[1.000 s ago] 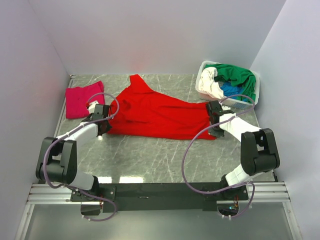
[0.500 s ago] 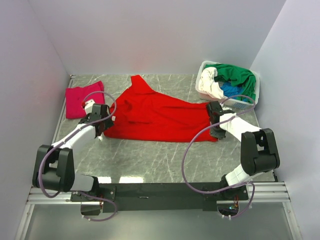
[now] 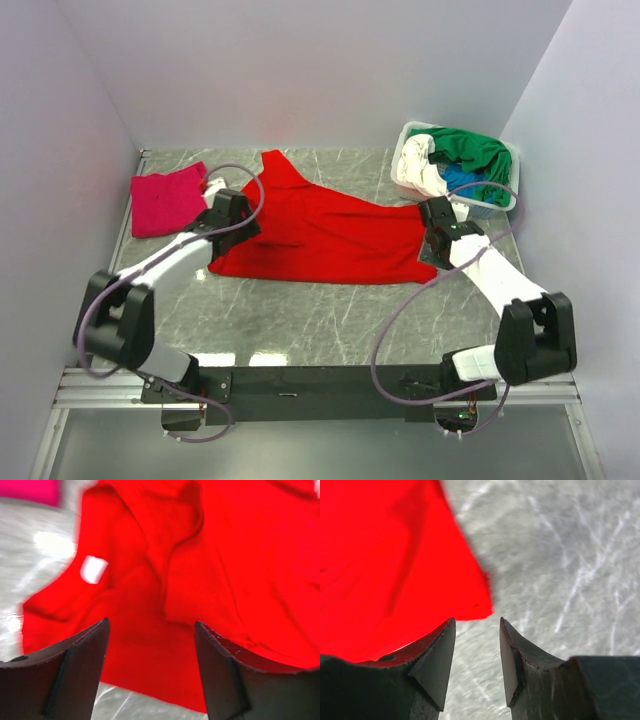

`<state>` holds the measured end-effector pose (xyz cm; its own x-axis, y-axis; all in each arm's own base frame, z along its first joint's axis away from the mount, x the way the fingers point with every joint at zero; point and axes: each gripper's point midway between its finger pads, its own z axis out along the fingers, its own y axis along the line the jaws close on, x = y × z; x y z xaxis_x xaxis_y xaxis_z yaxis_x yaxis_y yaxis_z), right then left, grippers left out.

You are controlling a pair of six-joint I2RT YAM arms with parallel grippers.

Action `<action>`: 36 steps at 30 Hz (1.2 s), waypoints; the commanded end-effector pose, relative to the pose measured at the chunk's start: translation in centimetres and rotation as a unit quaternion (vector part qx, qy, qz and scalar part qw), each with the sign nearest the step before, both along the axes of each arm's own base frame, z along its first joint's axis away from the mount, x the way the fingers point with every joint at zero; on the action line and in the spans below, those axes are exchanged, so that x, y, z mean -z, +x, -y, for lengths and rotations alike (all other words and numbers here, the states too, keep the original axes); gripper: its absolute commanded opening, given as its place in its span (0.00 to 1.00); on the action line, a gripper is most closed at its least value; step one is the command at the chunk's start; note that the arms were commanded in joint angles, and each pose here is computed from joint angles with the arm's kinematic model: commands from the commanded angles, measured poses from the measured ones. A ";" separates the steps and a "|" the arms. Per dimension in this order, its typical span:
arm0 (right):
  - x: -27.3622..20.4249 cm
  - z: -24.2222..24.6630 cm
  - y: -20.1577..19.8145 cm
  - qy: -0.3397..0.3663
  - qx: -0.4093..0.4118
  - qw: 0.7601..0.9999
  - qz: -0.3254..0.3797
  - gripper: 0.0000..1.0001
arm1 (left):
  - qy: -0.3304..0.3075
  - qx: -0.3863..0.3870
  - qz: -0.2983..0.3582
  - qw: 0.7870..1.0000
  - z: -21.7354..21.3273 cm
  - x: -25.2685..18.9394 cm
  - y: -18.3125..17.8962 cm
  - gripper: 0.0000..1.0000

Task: Fold and stack the t-shirts
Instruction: Fold the tshirt

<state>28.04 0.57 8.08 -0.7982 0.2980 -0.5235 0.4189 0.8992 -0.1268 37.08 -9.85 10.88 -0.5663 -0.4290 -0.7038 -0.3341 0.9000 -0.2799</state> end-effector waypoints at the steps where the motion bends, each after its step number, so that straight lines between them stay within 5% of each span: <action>1: -2.0 -2.0 0.7 0.032 -0.040 0.998 0.045 0.48 | -0.031 0.023 -0.001 0.999 2.7 0.4 2.1 0.73; 13: -3.7 -4.6 -0.4 0.083 -0.092 0.989 0.082 0.48 | -0.021 0.054 -0.034 0.998 4.8 4.1 4.6 0.69; 22: -3.0 -4.9 -0.4 0.080 -0.097 0.990 0.070 0.48 | -0.020 0.064 -0.053 0.996 5.3 5.2 4.8 0.42; 36: -2.3 -5.8 -0.6 0.081 -0.106 0.989 0.058 0.48 | -0.005 0.050 -0.051 0.997 4.1 4.7 3.8 0.44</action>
<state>27.00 5.93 10.29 -0.7986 0.2269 -0.5575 0.2333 0.9705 0.0607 40.51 -14.01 4.65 -0.7012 -0.3753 -0.6061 -0.2802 0.9269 -0.2498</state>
